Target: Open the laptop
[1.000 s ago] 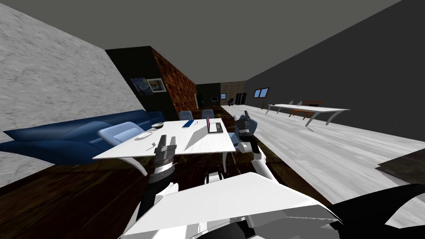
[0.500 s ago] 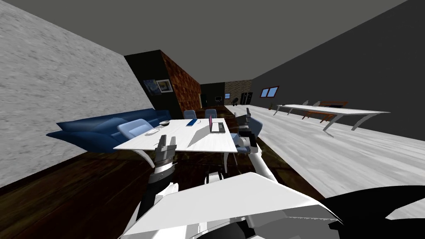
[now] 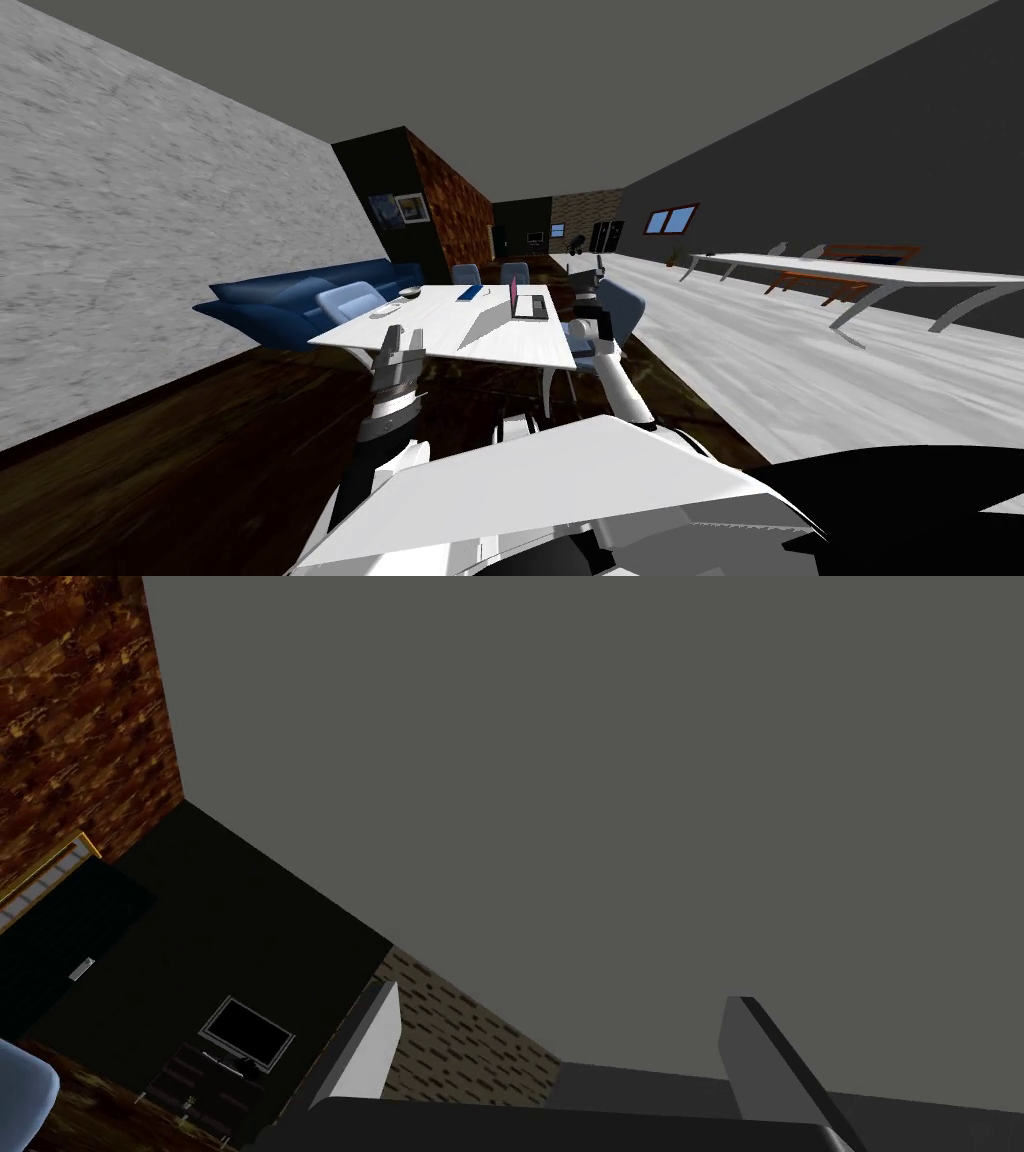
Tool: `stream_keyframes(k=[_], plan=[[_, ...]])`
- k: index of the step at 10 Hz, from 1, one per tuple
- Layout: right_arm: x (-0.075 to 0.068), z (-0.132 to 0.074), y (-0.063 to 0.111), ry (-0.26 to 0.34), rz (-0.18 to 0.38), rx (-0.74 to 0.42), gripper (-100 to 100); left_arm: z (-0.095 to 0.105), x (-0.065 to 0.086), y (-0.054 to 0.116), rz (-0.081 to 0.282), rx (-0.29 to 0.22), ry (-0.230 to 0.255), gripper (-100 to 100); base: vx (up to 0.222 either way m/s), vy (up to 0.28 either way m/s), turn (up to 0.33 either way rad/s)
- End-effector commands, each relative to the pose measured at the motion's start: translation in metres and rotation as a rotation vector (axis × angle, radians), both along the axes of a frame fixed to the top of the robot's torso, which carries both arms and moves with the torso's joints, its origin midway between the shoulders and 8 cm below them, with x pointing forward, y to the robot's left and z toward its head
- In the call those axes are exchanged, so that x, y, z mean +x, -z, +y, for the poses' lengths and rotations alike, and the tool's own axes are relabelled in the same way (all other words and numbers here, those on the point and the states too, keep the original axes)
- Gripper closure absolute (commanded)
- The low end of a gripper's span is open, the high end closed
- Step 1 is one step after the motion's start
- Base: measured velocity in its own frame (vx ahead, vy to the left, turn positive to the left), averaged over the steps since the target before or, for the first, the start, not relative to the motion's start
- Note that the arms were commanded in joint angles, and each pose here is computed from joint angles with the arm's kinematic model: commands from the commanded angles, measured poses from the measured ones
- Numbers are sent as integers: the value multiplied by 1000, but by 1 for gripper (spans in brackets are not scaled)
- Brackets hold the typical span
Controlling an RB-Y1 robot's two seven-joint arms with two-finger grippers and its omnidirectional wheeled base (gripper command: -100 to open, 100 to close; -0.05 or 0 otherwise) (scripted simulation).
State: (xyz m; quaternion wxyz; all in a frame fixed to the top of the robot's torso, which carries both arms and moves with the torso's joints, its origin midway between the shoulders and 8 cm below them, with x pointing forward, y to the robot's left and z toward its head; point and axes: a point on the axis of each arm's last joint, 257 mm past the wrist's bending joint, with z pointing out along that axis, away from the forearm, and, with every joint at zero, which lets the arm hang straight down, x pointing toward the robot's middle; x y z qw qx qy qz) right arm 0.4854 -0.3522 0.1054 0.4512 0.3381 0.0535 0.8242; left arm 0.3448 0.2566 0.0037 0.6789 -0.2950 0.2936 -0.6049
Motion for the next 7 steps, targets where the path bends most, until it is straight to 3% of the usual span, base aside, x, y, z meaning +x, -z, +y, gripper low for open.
stream_keyframes(k=[1,2,7], plan=[[13,-13,-5,-40,-17,86,-100,0,0,0,0,0,0,0,-17,-12,100],[23,-26,-3,-65,-21,152,-100,0,0,0,0,0,0,0,-20,-9,172],[47,-50,-5,-139,-48,318,-100,0,0,0,0,0,0,0,-17,-3,125]])
